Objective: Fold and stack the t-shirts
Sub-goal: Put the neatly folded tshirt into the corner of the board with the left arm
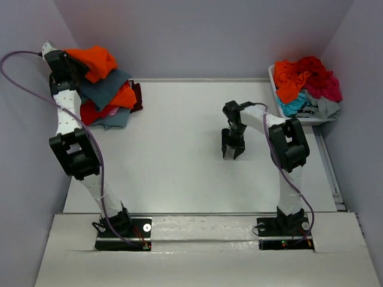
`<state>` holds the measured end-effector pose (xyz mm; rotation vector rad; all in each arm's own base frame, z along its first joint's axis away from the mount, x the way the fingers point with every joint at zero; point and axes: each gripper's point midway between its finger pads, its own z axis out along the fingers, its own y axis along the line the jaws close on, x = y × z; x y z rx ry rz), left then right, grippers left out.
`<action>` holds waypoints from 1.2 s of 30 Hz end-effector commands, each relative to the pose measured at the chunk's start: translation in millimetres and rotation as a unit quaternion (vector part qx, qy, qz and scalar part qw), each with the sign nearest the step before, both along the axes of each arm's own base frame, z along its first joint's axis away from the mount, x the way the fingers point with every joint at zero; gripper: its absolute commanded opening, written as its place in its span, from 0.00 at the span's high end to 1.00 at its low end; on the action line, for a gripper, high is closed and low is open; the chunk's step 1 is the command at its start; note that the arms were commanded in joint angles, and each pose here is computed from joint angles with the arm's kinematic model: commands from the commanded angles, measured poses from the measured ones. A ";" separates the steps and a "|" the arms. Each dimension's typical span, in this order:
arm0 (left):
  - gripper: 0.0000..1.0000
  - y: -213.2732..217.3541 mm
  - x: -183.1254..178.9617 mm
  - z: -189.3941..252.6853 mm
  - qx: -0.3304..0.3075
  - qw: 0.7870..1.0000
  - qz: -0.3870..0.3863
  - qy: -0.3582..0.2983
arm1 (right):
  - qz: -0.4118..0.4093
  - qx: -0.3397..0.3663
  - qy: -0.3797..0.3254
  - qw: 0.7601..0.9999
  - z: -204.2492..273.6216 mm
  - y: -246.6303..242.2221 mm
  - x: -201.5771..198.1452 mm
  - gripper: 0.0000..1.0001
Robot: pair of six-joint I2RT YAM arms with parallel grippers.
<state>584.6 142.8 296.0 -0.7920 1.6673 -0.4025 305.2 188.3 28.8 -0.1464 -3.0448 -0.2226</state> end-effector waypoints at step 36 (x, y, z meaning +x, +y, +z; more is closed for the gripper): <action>0.94 14.7 -26.8 -23.8 -0.028 0.999 0.010 0.045 | 0.032 0.105 -0.172 0.979 82.9 42.6 48.6 0.43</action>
